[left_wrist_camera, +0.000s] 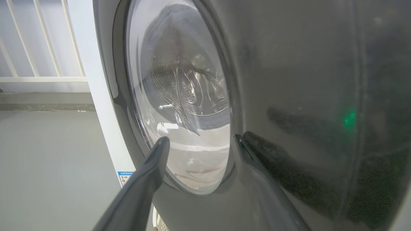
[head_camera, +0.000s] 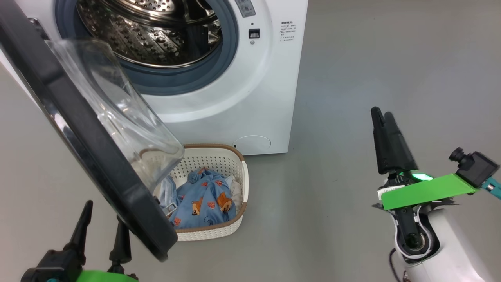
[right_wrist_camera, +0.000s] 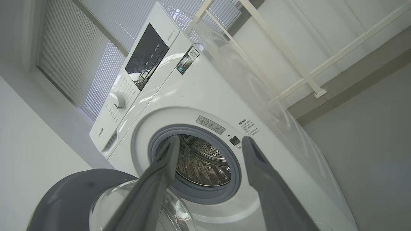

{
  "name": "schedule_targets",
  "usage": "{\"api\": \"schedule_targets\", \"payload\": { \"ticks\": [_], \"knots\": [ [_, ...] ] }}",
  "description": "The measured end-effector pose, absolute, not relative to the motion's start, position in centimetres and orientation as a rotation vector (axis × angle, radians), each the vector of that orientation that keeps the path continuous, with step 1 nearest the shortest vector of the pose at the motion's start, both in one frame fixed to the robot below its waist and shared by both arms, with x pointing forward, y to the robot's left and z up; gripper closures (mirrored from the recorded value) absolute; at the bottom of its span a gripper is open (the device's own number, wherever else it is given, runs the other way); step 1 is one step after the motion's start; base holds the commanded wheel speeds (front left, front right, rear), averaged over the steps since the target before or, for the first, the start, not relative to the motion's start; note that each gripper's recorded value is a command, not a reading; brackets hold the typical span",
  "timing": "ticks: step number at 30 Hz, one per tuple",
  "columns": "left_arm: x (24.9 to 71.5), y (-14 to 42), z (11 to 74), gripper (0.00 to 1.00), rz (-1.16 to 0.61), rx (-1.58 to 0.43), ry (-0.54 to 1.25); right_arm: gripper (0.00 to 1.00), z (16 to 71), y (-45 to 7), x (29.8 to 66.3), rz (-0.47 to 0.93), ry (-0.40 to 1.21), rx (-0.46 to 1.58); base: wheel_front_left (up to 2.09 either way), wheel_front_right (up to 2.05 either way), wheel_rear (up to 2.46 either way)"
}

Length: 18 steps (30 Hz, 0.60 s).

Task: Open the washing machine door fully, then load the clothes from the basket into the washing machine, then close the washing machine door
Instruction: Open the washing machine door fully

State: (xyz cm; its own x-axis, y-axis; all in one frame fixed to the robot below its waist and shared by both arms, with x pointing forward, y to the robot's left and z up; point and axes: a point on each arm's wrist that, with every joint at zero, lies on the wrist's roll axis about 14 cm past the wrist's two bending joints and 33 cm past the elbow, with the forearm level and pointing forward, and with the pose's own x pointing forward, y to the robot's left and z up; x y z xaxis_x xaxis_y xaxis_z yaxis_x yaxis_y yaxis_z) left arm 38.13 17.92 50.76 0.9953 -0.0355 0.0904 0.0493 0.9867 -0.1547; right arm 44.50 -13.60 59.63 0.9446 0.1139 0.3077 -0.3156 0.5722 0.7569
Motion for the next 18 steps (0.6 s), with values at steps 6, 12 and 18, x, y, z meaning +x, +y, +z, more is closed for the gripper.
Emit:
{"api": "schedule_targets", "payload": {
  "ticks": [6, 12, 18],
  "knots": [
    [37.8, 17.9, 50.2, 0.00, -0.041, -0.158, -0.073, 0.00, 62.2, -16.0, 44.2, 0.195, -0.387, 0.508, 0.00, 0.00, 0.00],
    [37.9, 18.1, 50.2, 0.00, -0.037, -0.158, -0.071, 0.00, 60.1, -16.4, 42.2, 0.150, -0.361, 0.310, 0.00, 0.00, 0.00],
    [38.0, 18.2, 50.3, 0.00, -0.033, -0.160, -0.076, 0.00, 57.6, -17.5, 40.5, 0.103, -0.301, 0.214, 0.00, 0.00, 0.00]
  ]
}}
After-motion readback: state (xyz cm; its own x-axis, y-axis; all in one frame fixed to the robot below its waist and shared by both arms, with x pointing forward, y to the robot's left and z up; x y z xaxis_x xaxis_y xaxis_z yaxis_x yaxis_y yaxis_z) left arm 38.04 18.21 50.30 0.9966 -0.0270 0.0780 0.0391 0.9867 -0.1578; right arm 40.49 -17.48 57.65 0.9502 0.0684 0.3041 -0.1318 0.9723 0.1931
